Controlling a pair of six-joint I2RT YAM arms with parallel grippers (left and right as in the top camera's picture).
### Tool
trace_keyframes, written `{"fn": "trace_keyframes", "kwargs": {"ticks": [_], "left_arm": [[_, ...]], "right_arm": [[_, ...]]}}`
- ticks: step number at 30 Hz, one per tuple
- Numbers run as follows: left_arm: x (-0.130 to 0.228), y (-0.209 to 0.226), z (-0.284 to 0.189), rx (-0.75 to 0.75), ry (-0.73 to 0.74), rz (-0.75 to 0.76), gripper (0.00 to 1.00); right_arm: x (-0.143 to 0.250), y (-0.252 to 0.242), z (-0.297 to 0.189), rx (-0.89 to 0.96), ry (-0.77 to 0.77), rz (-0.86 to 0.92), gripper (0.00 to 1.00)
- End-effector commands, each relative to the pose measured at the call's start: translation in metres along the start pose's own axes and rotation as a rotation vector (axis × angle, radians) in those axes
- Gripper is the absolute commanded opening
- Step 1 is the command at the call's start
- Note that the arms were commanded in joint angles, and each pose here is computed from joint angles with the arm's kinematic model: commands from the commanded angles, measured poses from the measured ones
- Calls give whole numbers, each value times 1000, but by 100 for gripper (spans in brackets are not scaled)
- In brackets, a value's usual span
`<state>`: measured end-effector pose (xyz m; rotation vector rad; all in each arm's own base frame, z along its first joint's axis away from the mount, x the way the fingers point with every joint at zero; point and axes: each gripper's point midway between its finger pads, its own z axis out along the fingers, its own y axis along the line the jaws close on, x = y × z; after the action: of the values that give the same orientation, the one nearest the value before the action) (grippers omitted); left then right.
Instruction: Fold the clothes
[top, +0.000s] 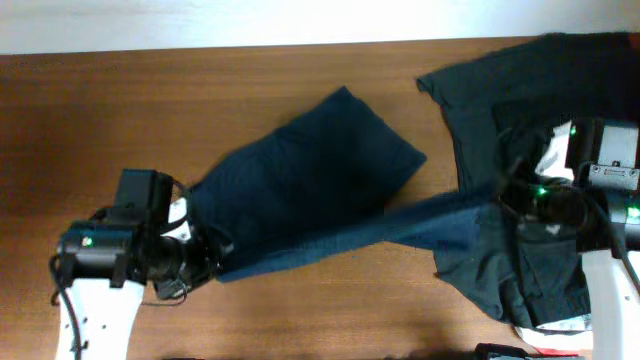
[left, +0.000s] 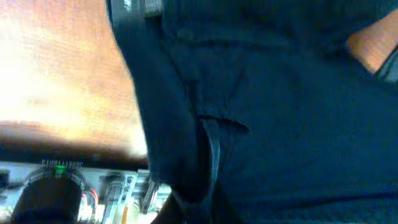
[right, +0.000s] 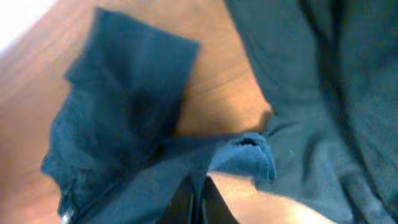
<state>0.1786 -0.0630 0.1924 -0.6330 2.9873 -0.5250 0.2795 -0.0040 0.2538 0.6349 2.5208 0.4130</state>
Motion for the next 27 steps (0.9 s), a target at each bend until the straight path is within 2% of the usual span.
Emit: {"fn": "trace_keyframes", "kwargs": {"ticks": [1, 6, 11, 15, 19, 23, 24, 25, 26, 27], "left_arm": [[-38, 40, -5, -202, -174, -29, 0], [-66, 39, 37, -191, -150, -177, 0], [-117, 46, 66, -167, -209, -345, 0], [-134, 62, 110, -218, -131, -468, 0], [-152, 66, 142, -223, -121, -474, 1], [-183, 57, 141, -152, -229, -452, 5], [-190, 55, 140, -137, -252, -448, 11], [-197, 54, 139, -115, -275, -449, 47], [-213, 50, 133, -56, -322, -453, 69], [-226, 44, 127, 14, -350, -451, 71]], "right_arm": [[-65, -4, 6, 75, -218, -122, 4], [-94, 76, 66, -65, -286, -404, 4], [-99, 98, 142, -95, -244, -448, 4], [-95, 113, 197, -120, -228, -481, 4], [-90, 123, 239, -141, -231, -504, 4], [-93, 145, 255, -199, -293, -532, 4], [-99, 162, 251, -238, -350, -546, 5], [-102, 173, 246, -269, -384, -555, 27], [-104, 178, 244, -282, -400, -560, 69], [-102, 174, 246, -271, -383, -556, 83]]}}
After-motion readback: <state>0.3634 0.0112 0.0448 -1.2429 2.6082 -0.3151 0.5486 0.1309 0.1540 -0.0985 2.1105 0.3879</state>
